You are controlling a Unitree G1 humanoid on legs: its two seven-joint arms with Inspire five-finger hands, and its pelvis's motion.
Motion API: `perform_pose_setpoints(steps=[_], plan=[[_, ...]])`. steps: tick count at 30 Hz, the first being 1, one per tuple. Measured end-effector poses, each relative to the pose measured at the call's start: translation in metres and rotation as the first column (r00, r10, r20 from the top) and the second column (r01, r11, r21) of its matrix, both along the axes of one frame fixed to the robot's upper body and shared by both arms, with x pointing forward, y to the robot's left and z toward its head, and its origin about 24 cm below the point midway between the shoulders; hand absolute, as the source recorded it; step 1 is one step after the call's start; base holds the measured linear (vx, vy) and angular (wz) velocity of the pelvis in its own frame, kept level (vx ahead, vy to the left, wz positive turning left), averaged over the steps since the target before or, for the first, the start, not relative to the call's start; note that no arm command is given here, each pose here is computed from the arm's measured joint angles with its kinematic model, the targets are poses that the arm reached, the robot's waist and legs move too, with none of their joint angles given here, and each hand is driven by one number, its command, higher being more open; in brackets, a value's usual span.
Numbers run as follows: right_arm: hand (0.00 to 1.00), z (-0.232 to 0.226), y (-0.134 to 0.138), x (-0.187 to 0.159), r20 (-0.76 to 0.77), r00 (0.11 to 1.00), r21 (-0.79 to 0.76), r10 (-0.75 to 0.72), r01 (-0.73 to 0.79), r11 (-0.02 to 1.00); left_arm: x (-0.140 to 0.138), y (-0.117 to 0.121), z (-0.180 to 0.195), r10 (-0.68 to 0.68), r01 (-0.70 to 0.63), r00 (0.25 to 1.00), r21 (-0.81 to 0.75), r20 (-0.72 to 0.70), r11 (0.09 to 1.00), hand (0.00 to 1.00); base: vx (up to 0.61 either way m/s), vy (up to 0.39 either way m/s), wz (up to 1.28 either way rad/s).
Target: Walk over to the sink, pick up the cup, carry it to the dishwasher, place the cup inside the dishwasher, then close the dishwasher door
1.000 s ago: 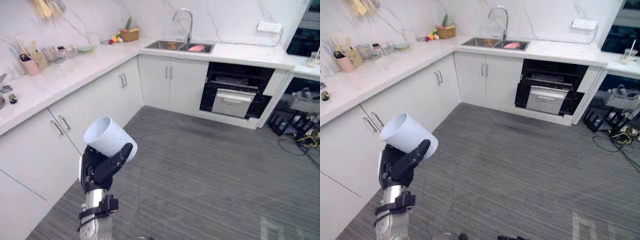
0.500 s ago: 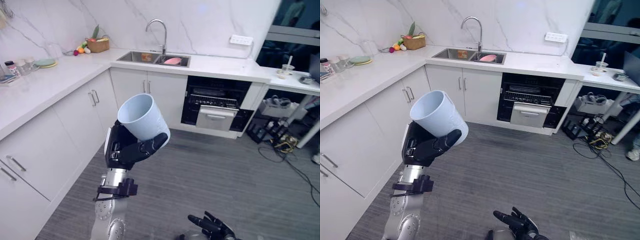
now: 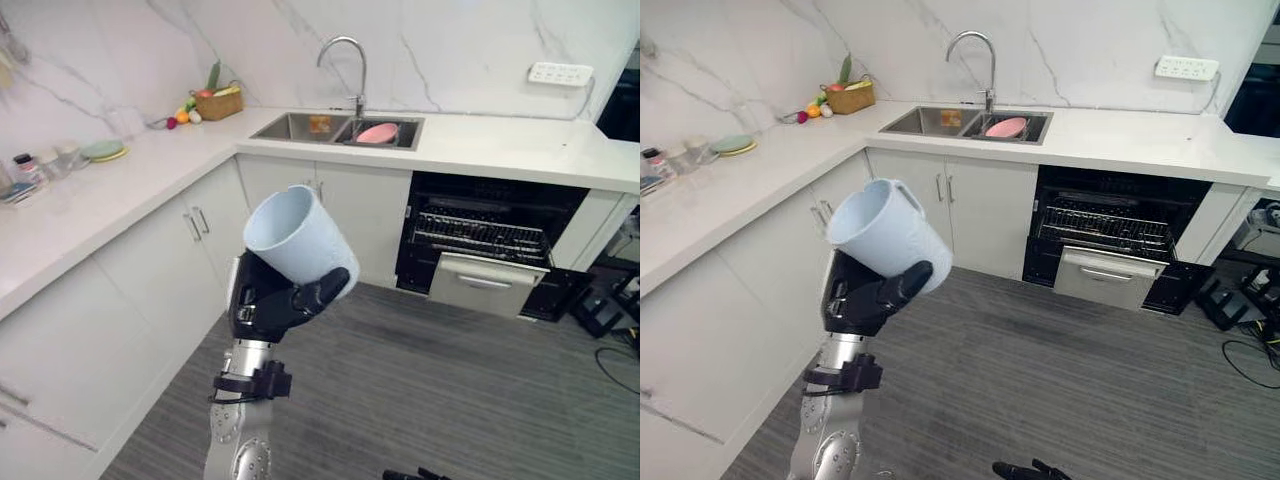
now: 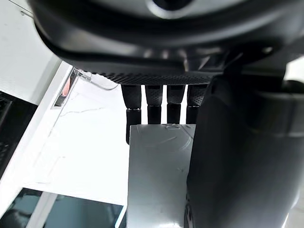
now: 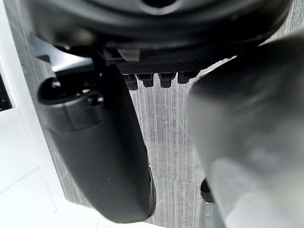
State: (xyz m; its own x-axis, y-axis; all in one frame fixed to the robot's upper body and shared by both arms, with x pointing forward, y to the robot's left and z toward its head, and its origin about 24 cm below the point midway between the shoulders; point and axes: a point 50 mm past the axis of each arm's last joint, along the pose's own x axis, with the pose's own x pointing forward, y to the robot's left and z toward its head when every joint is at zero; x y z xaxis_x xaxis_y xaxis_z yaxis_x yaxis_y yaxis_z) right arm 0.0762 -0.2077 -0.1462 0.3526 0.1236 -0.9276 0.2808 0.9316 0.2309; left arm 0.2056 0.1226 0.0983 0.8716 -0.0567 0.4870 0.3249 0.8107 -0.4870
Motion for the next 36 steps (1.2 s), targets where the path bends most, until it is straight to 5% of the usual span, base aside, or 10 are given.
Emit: perform_pose_setpoints(steps=[9, 16, 23, 36], plan=[[1.00, -0.010, 0.011, -0.016, -0.060, 0.996, -0.001, -0.063, 0.063, 0.998, -0.009, -0.010, -0.010, -0.103, 0.104, 0.994, 0.043, -0.034, 0.994, 0.00, 0.42, 0.303, -0.44], [1.00, -0.003, 0.023, 0.007, 0.102, 0.989, -0.011, -0.103, 0.104, 0.994, -0.006, -0.029, 0.008, -0.208, 0.204, 0.977, 0.088, 0.048, 0.975, 0.00, 0.30, 0.212, -0.21], [1.00, 0.003, 0.026, 0.017, 0.131, 0.987, -0.118, -0.096, 0.112, 0.987, 0.001, -0.023, 0.007, -0.176, 0.171, 0.983, 0.088, 0.055, 0.981, 0.00, 0.45, -0.031, -0.37], [1.00, 0.017, 0.022, 0.021, 0.211, 0.964, -0.174, -0.160, 0.198, 0.965, -0.005, -0.047, 0.010, -0.290, 0.285, 0.952, 0.065, 0.097, 0.956, 0.00, 0.27, -0.093, -0.36]])
